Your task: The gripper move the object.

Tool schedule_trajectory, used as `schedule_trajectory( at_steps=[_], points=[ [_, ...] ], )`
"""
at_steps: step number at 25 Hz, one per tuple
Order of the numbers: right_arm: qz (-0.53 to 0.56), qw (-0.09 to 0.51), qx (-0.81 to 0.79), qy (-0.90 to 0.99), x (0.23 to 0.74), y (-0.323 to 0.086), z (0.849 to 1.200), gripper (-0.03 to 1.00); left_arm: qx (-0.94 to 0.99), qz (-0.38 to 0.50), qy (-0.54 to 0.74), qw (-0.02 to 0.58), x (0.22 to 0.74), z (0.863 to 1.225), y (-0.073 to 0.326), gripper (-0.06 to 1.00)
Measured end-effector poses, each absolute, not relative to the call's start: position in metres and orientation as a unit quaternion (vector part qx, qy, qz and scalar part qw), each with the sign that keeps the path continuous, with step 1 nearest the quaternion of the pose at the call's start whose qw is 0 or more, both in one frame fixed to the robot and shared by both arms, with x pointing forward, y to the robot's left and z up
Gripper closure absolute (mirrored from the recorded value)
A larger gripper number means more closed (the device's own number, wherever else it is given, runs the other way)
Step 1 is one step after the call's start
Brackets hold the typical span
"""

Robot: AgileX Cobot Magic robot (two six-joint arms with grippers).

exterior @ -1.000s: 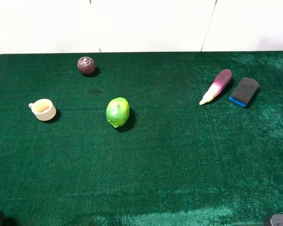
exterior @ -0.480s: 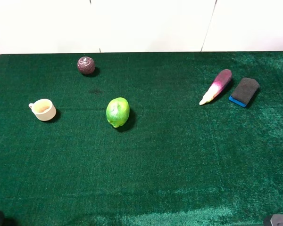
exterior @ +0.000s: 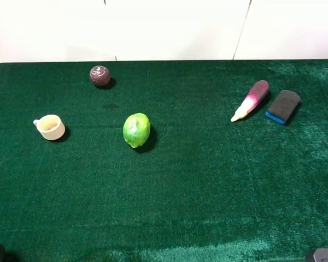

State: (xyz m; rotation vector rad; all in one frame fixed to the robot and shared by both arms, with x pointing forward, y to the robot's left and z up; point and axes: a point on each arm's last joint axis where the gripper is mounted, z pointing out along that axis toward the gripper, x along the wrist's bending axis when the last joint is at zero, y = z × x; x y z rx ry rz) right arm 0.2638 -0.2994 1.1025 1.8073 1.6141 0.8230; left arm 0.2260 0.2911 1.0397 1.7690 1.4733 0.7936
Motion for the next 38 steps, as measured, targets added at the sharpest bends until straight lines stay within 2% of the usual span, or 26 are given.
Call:
schedule_trajectory(
  at_steps=[9,13,38],
  points=[
    [0.368,0.343,0.645,0.576,0.243,-0.299,1.054,0.28,0.682,0.306,0.568,0.346,0.226,1.04,0.291,-0.05],
    [0.391,0.365,0.63,0.563,0.235,-0.299,1.054,0.28,0.682,0.306,0.568,0.346,0.226,1.04,0.291,-0.05],
    [0.391,0.367,0.627,0.565,0.235,-0.299,1.054,0.28,0.682,0.306,0.568,0.346,0.226,1.04,0.291,-0.05]
  ],
)
